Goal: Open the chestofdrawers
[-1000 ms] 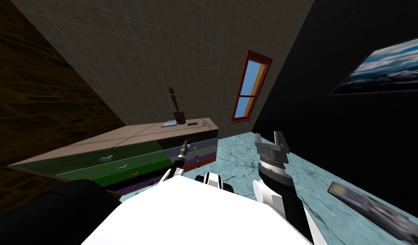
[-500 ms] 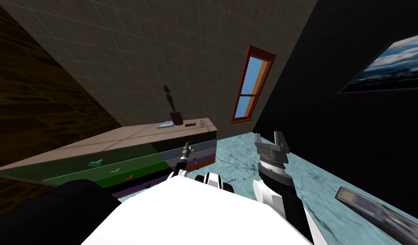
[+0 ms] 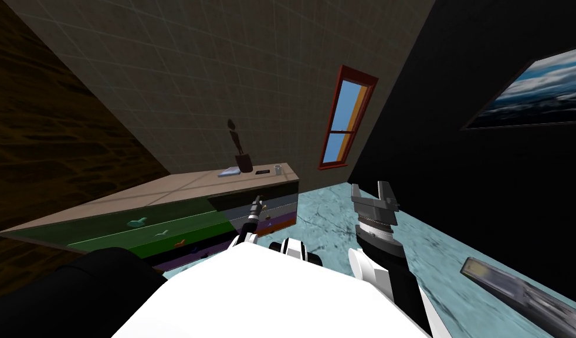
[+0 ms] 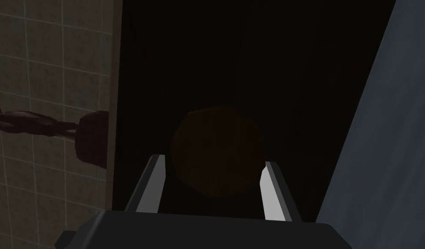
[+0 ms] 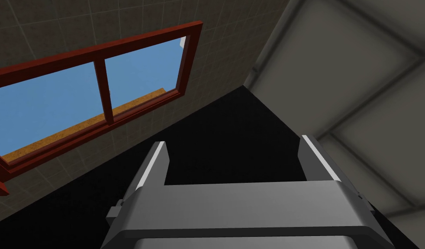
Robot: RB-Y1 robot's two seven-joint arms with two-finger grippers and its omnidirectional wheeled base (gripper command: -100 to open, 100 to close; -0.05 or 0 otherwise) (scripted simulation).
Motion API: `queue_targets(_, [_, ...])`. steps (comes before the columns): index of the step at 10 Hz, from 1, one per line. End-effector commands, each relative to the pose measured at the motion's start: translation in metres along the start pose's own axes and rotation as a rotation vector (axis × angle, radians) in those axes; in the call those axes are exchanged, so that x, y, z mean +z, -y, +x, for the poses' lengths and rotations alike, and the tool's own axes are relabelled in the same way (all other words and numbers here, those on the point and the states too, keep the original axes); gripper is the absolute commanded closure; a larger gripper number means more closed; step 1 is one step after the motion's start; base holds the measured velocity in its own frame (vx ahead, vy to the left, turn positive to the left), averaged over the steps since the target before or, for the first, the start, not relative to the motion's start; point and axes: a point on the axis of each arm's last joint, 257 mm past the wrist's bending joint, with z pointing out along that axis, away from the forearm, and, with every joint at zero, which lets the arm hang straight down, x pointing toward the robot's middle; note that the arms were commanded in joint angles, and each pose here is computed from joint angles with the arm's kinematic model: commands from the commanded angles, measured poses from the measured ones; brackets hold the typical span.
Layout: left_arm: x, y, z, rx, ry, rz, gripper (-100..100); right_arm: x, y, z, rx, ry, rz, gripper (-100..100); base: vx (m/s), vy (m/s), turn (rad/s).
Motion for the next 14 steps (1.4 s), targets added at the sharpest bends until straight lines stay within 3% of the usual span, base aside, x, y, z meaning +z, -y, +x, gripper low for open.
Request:
queue_targets(1, [-0.005, -0.004, 0.000, 0.000, 0.000, -0.020, 100, 0.000, 0.000, 0.000, 0.000, 0.000, 0.000, 0, -0.161, -0.094, 0.012])
queue_targets(3, [-0.004, -0.001, 0.001, 0.000, -0.003, -0.010, 100, 0.000, 0.000, 0.000, 0.000, 0.000, 0.000, 0, -0.139, -0.065, 0.004])
queue_targets(4, [0.007, -0.005, -0.002, 0.008, 0.021, -0.014, 100, 0.000, 0.000, 0.000, 0.000, 0.000, 0.000, 0, -0.151, -0.035, -0.130])
queue_targets(12, [0.054, -0.016, -0.008, 0.019, 0.107, -0.022, 100, 0.000, 0.000, 0.000, 0.000, 0.000, 0.000, 0, -0.194, -0.026, -0.118])
queue_targets(14, [0.051, -0.014, -0.008, 0.021, 0.101, -0.016, 100, 0.000, 0.000, 0.000, 0.000, 0.000, 0.000, 0, -0.090, -0.039, -0.006])
